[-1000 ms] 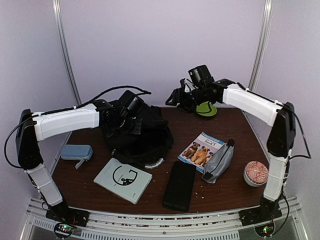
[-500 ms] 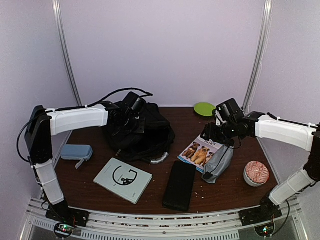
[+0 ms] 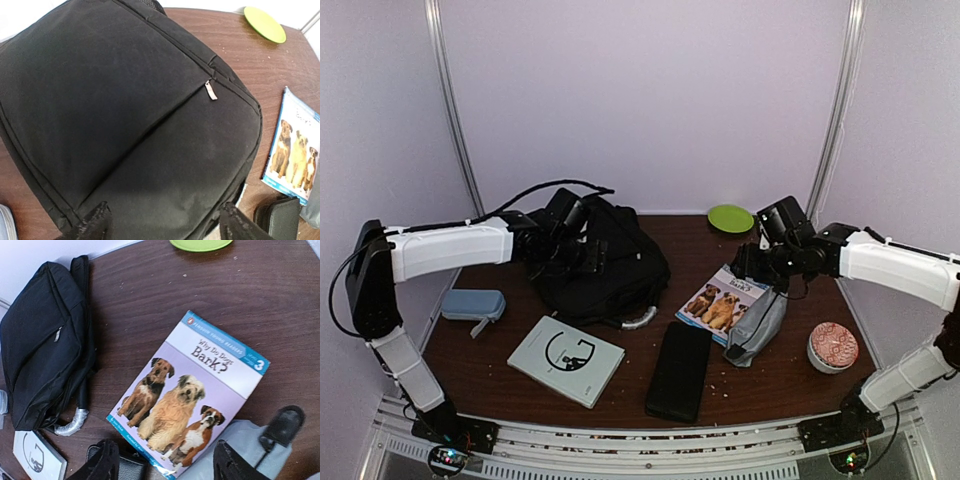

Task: Pack the student bag
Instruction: Pick up the stationery from the center of the board.

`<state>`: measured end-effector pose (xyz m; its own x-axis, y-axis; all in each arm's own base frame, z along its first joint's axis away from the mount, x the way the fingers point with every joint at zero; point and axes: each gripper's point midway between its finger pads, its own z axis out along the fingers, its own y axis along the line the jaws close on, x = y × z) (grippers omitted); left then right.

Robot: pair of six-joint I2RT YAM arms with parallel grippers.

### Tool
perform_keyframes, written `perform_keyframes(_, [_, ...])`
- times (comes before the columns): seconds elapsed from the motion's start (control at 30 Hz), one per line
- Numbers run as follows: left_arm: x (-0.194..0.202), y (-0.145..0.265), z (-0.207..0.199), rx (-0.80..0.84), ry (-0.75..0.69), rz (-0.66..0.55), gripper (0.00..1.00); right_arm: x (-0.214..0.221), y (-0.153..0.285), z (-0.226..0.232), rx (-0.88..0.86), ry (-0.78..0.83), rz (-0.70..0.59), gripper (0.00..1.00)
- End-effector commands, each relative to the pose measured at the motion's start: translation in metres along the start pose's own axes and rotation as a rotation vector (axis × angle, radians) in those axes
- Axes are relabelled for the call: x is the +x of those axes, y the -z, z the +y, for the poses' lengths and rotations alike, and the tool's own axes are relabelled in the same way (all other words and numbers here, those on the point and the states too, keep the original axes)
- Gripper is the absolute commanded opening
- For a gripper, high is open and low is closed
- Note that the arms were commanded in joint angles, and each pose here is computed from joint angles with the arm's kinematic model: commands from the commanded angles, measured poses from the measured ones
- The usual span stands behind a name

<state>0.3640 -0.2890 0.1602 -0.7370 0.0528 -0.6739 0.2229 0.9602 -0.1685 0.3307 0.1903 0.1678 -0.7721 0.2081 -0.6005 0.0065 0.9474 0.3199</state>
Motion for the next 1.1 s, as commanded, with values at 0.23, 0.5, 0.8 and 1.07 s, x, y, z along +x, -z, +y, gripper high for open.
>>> perform_keyframes(0.23, [0.005,0.028,0.007,0.021,-0.001,-0.092,0.80,0.032,0.030,-0.075,0.191,-0.215,-0.057,0.66])
perform_keyframes(0.5, [0.008,0.033,0.013,0.006,-0.044,-0.101,0.77,0.071,-0.001,-0.077,0.158,-0.271,0.057,0.63])
perform_keyframes(0.8, [0.008,0.027,0.002,0.042,-0.133,-0.077,0.75,0.084,-0.015,-0.067,0.101,-0.263,0.120,0.26])
perform_keyframes(1.07, [0.011,0.013,-0.019,0.038,-0.523,0.036,0.74,0.048,0.031,-0.055,0.018,-0.160,-0.017,0.00])
